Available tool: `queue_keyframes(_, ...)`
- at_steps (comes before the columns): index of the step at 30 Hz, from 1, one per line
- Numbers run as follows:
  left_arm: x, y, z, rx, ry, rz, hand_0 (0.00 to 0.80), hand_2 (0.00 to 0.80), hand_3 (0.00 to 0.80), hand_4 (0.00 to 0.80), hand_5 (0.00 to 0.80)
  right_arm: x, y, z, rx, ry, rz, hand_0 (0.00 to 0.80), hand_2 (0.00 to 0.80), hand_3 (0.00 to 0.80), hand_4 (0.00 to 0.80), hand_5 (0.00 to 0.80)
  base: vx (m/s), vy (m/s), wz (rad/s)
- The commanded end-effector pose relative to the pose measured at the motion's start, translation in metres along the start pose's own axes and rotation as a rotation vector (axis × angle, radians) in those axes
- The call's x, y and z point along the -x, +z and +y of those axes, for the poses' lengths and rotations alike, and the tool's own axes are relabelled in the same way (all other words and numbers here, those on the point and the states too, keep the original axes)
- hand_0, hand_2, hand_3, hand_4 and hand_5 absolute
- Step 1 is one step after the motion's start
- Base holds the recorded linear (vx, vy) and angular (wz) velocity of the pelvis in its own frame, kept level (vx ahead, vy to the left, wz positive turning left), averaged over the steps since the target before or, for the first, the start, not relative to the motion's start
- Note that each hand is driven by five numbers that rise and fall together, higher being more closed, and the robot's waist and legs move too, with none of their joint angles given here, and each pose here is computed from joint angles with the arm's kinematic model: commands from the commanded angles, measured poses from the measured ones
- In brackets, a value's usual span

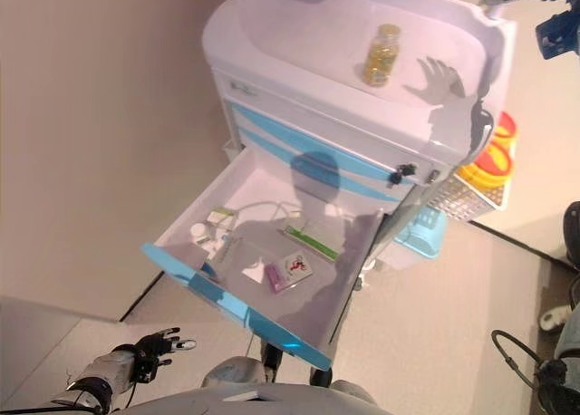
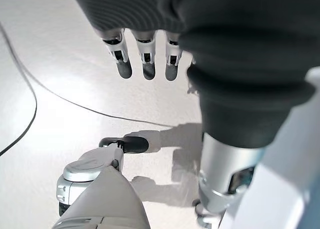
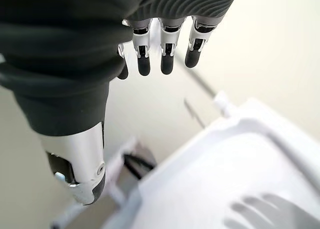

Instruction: Open the drawer and pick up the medicine

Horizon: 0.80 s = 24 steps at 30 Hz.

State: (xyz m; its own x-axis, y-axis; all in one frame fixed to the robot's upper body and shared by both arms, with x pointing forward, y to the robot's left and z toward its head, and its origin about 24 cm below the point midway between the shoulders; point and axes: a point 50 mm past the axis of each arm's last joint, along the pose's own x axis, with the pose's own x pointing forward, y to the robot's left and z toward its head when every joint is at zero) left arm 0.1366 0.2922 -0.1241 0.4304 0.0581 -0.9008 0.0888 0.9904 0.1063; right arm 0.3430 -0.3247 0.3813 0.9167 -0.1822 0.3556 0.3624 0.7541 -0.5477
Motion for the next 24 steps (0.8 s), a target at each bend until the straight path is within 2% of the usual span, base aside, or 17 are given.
queue_keyframes(1, 0.005, -0.011, 0.01, -0.095, 0.019, 0.031, 0.0, 0.0, 0.0, 0.0, 0.0, 0.014, 0.006, -0.024, -0.118, -0.085, -0.125, 0.0, 0.0, 0.0, 0.0, 0.0, -0.035, -0.046, -0.44)
queue_keyframes(6, 0.001, -0.008, -0.001, -0.114, 0.005, 0.012, 0.0, 0.0, 0.0, 0.0, 0.0, 0.049, -0.075, 0.006, -0.313, -0.052, -0.074, 0.0, 0.0, 0.0, 0.0, 0.0, -0.053, -0.054, -0.32)
queue_keyframes(9, -0.001, -0.008, -0.008, -0.114, -0.006, -0.003, 0.0, 0.0, 0.0, 0.0, 0.0, 0.085, -0.133, 0.048, -0.413, 0.014, 0.013, 0.0, 0.0, 0.0, 0.0, 0.0, -0.039, -0.039, -0.37)
queue_keyframes(10, -0.002, -0.005, -0.013, -0.109, -0.014, -0.014, 0.0, 0.0, 0.0, 0.0, 0.0, 0.108, -0.157, 0.077, -0.43, 0.071, 0.064, 0.0, 0.0, 0.0, 0.0, 0.0, -0.026, -0.039, -0.29)
queue_keyframes(12, -0.004, -0.005, -0.019, -0.105, -0.022, -0.026, 0.0, 0.0, 0.0, 0.0, 0.0, 0.141, -0.186, 0.108, -0.466, 0.128, 0.149, 0.0, 0.0, 0.0, 0.0, 0.0, -0.027, -0.024, -0.34)
queue_keyframes(16, -0.006, 0.0, -0.028, -0.08, -0.026, -0.06, 0.0, 0.0, 0.0, 0.0, 0.0, 0.205, -0.229, 0.162, -0.324, 0.246, 0.314, 0.0, 0.0, 0.0, 0.0, 0.0, -0.016, -0.005, -0.26)
queue_keyframes(20, -0.006, 0.002, -0.034, -0.089, -0.039, -0.095, 0.0, 0.0, 0.0, 0.0, 0.0, 0.271, -0.26, 0.212, -0.167, 0.491, 0.508, 0.0, 0.0, 0.0, 0.0, 0.0, -0.003, -0.016, -0.17)
queue_keyframes(24, -0.007, 0.0, -0.037, -0.11, -0.044, -0.121, 0.0, 0.0, 0.0, 0.0, 0.0, 0.323, -0.281, 0.239, -0.154, 0.59, 0.673, 0.0, 0.0, 0.0, 0.0, 0.0, 0.018, -0.014, -0.08)
